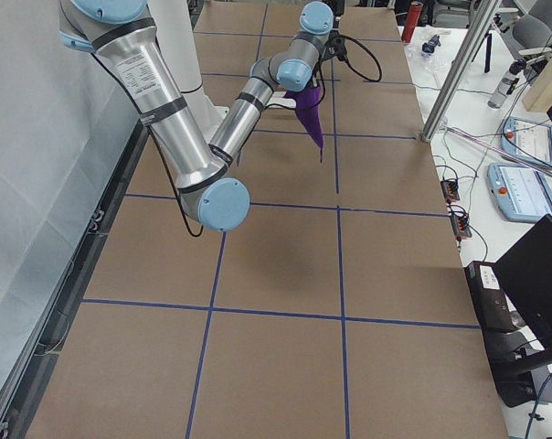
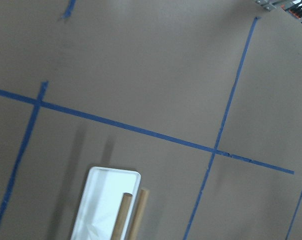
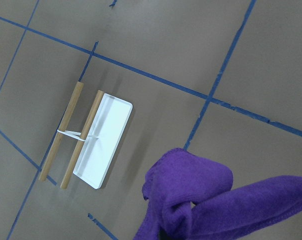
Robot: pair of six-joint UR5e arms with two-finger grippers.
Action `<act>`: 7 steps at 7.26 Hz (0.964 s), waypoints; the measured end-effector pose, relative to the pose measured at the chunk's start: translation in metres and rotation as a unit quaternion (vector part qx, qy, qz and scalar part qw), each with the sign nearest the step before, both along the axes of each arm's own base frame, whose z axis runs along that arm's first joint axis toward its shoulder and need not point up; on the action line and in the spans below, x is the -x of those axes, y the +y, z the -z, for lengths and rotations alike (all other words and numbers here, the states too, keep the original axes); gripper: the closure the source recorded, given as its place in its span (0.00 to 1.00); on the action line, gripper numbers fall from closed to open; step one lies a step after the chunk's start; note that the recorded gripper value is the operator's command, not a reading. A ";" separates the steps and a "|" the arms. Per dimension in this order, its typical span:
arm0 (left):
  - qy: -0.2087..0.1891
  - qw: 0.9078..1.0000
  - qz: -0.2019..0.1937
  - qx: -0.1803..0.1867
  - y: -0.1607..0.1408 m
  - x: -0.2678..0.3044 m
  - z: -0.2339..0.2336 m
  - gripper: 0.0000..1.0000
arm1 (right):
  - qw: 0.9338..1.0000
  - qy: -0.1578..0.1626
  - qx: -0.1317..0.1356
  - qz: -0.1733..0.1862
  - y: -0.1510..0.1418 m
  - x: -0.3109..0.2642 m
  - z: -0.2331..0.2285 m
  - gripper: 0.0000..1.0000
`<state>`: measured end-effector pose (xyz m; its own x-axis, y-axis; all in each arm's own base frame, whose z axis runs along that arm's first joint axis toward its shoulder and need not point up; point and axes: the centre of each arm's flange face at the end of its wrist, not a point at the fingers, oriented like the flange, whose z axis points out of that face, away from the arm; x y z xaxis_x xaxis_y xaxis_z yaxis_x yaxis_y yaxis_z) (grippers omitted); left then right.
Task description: Hang towel on rack
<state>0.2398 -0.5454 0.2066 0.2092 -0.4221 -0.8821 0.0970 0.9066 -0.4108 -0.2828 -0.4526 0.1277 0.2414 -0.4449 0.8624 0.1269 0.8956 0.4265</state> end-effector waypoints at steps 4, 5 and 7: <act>0.063 0.993 0.014 0.100 0.030 -0.092 0.072 0.03 | 1.000 -0.010 -0.021 -0.010 0.015 0.056 0.051 1.00; 0.072 0.992 0.018 0.100 0.035 -0.105 0.085 0.06 | 1.000 -0.013 -0.023 -0.011 0.015 0.061 0.059 1.00; 0.094 0.991 0.014 0.096 0.043 -0.118 0.096 0.10 | 0.999 -0.017 -0.026 -0.010 0.016 0.063 0.068 1.00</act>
<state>0.3582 -0.5027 0.1111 0.0352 -0.5889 -0.8075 0.0257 0.8082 -0.5883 -0.3459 -0.4367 0.0599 0.2213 -0.4851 0.8460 0.0928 0.8740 0.4769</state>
